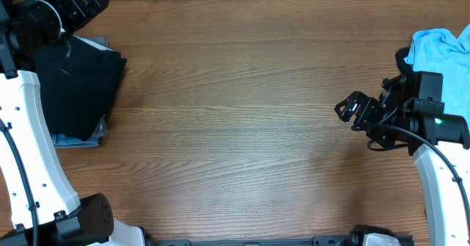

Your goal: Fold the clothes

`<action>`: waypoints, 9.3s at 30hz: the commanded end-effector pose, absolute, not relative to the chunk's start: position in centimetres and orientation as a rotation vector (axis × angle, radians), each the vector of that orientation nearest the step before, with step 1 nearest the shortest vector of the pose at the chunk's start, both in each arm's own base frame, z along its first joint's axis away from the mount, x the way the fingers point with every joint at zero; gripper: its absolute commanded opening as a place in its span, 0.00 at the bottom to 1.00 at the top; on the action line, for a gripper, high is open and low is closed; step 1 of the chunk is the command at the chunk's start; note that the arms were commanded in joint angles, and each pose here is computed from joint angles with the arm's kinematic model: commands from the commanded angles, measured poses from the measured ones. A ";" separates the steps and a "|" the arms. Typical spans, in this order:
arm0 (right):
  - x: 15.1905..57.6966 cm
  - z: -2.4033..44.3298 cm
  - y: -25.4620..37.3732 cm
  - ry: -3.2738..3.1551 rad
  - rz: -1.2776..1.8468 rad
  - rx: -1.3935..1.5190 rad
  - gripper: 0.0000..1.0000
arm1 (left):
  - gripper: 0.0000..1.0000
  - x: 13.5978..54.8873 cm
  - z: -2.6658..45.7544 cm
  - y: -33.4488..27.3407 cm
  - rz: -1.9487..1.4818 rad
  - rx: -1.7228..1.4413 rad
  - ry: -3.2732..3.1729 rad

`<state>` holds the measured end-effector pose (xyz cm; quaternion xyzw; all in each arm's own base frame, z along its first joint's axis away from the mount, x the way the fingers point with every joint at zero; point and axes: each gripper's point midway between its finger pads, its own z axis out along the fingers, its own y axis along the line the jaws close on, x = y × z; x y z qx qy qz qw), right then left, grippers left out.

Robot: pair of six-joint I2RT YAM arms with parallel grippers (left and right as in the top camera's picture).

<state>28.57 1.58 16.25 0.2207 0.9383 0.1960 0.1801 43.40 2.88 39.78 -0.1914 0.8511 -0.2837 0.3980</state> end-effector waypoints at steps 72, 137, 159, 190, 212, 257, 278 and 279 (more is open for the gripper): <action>21.4 28.6 5.2 1.424 0.517 0.060 1.00 | 1.00 43.2 40.1 2.9 -0.714 -0.490 2.147; 24.0 17.2 5.5 1.603 0.507 0.092 1.00 | 1.00 43.2 40.1 2.9 -0.714 -0.490 2.147; 24.0 17.2 5.5 1.603 0.507 0.092 1.00 | 1.00 43.4 39.8 3.3 -0.694 -0.504 2.150; 24.0 17.2 5.5 1.603 0.507 0.092 1.00 | 1.00 23.6 55.9 -1.9 -0.543 -0.227 1.718; 24.0 17.2 5.5 1.603 0.507 0.092 1.00 | 1.00 8.1 49.4 -6.3 -0.580 -0.312 1.827; 24.0 17.2 5.5 1.603 0.507 0.092 1.00 | 1.00 21.8 22.2 0.4 -0.677 -0.848 1.661; 24.0 17.2 5.5 1.603 0.507 0.092 1.00 | 1.00 23.9 20.3 2.6 -0.564 -0.775 1.388; 24.0 17.2 5.5 1.603 0.507 0.092 1.00 | 1.00 24.0 20.1 2.6 -0.566 -0.772 1.382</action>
